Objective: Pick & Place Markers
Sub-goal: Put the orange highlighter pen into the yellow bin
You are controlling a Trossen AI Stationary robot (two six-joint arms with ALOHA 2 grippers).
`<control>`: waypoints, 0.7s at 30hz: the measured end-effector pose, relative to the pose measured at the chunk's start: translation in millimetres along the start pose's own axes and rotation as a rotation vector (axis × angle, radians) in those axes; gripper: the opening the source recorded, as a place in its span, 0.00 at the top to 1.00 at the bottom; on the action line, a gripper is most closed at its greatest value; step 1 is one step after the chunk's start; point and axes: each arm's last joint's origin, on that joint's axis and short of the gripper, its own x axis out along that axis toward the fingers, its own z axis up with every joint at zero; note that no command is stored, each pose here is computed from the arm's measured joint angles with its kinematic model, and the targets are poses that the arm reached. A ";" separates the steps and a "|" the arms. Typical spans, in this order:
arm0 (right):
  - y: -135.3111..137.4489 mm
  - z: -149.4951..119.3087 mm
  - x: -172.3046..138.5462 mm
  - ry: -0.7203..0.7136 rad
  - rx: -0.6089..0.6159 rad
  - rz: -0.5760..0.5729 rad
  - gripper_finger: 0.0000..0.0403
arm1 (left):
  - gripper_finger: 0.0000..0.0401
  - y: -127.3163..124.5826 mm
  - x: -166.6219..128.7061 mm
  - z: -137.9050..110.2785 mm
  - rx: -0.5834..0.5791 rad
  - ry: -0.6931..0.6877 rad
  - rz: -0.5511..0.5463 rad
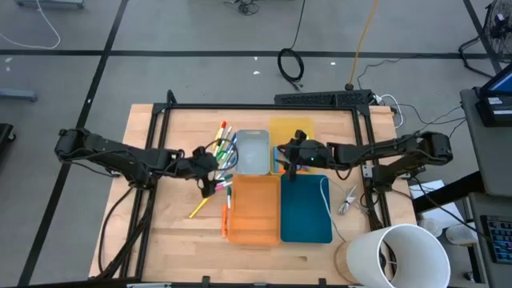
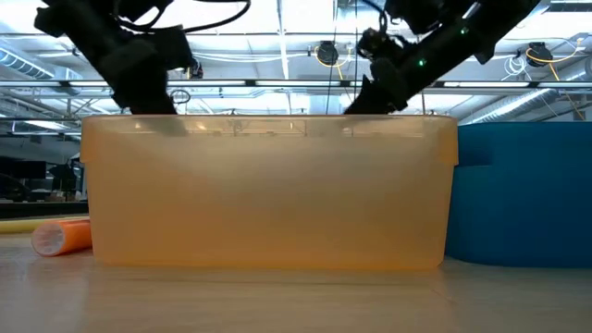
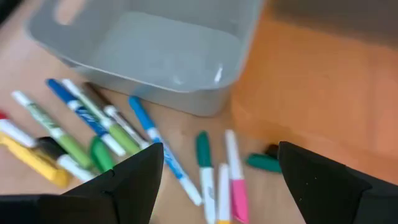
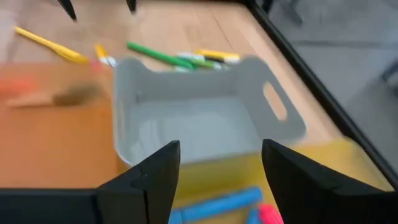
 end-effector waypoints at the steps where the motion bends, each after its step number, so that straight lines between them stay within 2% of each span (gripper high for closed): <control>1: 2.7 1.5 -0.7 -0.015 -0.010 0.009 0.47 | 0.20 -2.5 0.0 -2.2 0.011 0.004 -0.009; 5: 8.8 6.0 -2.5 -0.062 -0.057 0.021 0.48 | 0.20 -16.2 4.8 -17.5 0.026 0.017 -0.061; 9: 9.7 9.1 -3.0 -0.093 -0.088 0.020 0.47 | 0.20 -42.3 10.3 -35.4 0.040 0.120 -0.160; 13: 8.9 11.2 -3.0 -0.115 -0.085 0.015 0.47 | 0.20 -78.0 11.5 -28.4 0.051 0.169 -0.217; 17: 8.9 11.4 -3.1 -0.117 -0.083 0.015 0.47 | 0.20 -113.8 22.8 -19.3 0.128 0.248 -0.195; 21: 8.9 11.4 -3.1 -0.116 -0.063 0.016 0.48 | 0.20 -133.6 40.3 -14.6 0.053 0.418 -0.130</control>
